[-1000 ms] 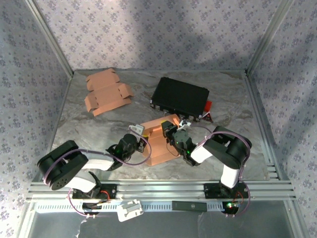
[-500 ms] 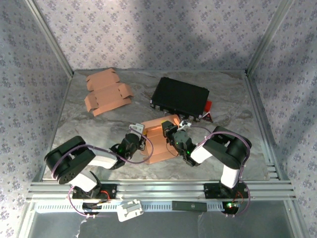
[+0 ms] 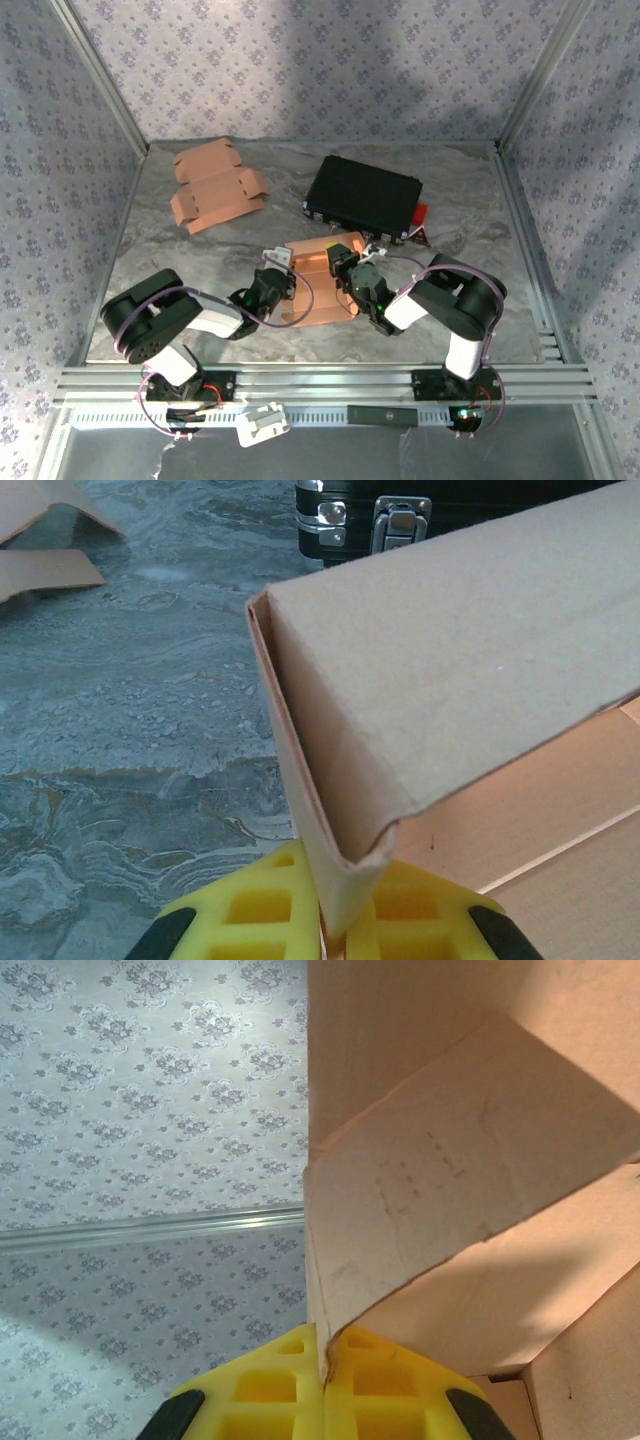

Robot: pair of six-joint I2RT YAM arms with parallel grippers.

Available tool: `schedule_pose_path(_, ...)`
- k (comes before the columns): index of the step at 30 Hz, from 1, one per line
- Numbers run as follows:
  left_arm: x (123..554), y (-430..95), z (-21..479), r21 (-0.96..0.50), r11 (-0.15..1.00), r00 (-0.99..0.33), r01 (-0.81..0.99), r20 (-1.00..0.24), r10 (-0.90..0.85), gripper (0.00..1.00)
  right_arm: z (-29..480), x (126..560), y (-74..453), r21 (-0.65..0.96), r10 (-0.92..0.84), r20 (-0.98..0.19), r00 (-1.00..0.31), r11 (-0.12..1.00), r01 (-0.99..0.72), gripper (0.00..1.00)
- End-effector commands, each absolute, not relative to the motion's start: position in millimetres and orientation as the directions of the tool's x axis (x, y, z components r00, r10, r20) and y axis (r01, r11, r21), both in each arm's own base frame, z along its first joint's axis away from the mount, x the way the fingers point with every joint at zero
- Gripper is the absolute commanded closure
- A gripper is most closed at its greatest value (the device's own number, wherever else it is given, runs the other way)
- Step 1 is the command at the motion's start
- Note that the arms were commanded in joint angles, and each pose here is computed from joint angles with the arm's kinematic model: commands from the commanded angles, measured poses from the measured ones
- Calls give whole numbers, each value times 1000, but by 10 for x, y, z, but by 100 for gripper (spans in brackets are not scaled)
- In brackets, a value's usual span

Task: Fold the paper box

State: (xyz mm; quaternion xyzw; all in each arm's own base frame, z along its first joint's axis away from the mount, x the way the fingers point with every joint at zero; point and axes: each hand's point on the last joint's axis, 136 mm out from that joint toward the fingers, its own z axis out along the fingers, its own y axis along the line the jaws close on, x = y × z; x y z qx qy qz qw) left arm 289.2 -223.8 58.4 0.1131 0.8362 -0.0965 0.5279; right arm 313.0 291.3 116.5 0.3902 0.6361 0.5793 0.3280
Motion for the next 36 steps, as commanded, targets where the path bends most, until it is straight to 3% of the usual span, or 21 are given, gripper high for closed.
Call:
schedule_pose_path(1, 2938, -2420, 716, -91, 954, -418, 284, -908, 38, 100, 933, 3015, 3057, 981, 842, 23, -539, 85, 174, 100)
schedule_pose_path(3, 2953, -2355, 694, -89, 969, -443, 231, -896, 23, 100, 978, 3017, 3066, 983, 839, 16, -543, 87, 163, 100)
schedule_pose_path(9, 2916, -2077, 789, -96, 992, -484, 77, -874, -47, 100, 1300, 2976, 2948, 976, 833, -80, -547, 177, 128, 56)
schedule_pose_path(14, 2849, -1847, 1069, -84, 996, -543, -19, -836, -81, 100, 1719, 2912, 2608, 931, 814, -187, -549, 325, 165, 30)
schedule_pose_path(22, 2770, -1643, 1500, -110, 992, -644, -62, -755, -124, 100, 2590, 2841, 2106, 818, 722, -412, -556, 562, 123, 28)
schedule_pose_path(27, 2749, -1666, 1758, -120, 992, -682, -45, -722, -118, 100, 2834, 2918, 2218, 784, 655, -447, -609, 615, 86, 32)
schedule_pose_path(36, 2716, -1707, 1992, -138, 990, -694, -13, -712, -108, 100, 2322, 2860, 2623, 786, 590, -386, -709, 613, 81, 41)
